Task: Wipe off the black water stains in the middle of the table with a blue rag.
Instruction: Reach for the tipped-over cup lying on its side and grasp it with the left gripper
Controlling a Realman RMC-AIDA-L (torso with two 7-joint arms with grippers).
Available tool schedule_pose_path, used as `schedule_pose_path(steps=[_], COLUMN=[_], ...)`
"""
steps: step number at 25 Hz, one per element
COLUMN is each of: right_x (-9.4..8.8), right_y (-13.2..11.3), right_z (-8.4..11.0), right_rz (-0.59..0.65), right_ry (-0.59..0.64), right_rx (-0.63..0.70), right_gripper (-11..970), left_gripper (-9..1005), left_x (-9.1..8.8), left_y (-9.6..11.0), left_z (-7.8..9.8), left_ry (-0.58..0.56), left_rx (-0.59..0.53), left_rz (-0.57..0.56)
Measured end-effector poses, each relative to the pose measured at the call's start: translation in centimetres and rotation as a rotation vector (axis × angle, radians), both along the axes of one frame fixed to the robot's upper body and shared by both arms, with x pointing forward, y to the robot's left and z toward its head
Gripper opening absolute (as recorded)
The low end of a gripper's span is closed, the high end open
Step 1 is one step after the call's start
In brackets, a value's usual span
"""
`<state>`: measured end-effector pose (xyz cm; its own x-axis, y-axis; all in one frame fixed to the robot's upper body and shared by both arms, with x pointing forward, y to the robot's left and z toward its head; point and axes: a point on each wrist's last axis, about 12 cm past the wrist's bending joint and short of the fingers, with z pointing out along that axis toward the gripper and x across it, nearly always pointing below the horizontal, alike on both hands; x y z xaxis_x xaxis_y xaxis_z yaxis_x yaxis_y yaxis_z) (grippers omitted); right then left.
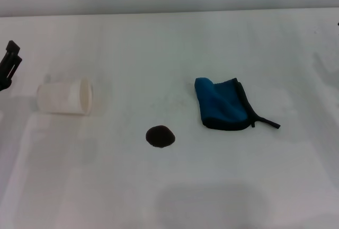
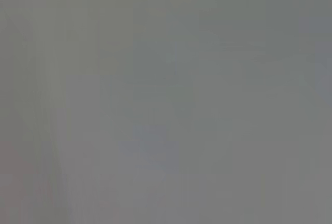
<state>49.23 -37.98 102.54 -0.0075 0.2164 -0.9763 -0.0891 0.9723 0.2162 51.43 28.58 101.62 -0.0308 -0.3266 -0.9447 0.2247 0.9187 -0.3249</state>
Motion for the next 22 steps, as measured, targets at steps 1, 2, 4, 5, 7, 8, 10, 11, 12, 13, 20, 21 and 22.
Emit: schedule_pose_path(steps=[1,2,4,5,7,8,10,11,12,13,20,21,22], right_x=[-0.1,-0.3,-0.4,-0.5,-0.6,-0.6,-0.5,-0.5,-0.5,-0.5,-0.9,-0.8,-0.7], right_y=[0.0,0.0,0.1,0.1,0.2,0.2,0.4,0.5,0.5,0.6,1.0,1.0,1.0], right_z=[-0.1,-0.1,-0.2,-0.2,-0.2,-0.2,-0.2,-0.3,-0.3,-0.4,-0.5,-0.5,-0.5], right_rz=[-0.006,-0.006,-0.006,-0.008,-0.008,-0.005,0.003,0.010,0.010,0.012,0.022,0.025,0.026], right_ry=[-0.001,-0.002,-0.006,-0.007,-0.010,-0.012,-0.012,-0.007,-0.007,-0.004,-0.004,-0.004,-0.004], right_rx=[0.005,0.010,0.017,0.020,0.025,0.026,0.028,0.035,0.035,0.040,0.095,0.099,0.101], right_gripper=[807,807,807,807,806,806,806,806,806,806,805,805,805], left_gripper=[872,872,871,871,871,871,871,870,870,870,869,869,869], left_x=[0.1,0.1,0.1,0.0,-0.1,-0.1,-0.2,-0.3,-0.3,-0.3,-0.2,-0.1,0.2], left_y=[-0.1,-0.1,-0.3,-0.4,-0.6,-0.6,-0.9,-1.1,-1.1,-1.1,-1.3,-1.4,-1.5], left_z=[0.0,0.1,0.1,0.1,0.0,0.0,0.0,0.0,0.0,0.0,-0.1,0.0,0.2], left_ry=[-0.006,-0.011,-0.020,-0.023,-0.026,-0.026,-0.026,-0.025,-0.025,-0.025,-0.024,-0.026,-0.033], left_rx=[0.017,0.036,0.066,0.070,0.064,0.062,0.052,0.048,0.048,0.049,0.048,0.047,0.047], left_rz=[0.001,0.002,0.001,0.000,-0.001,-0.001,-0.004,-0.008,-0.008,-0.009,0.001,-0.001,-0.007])
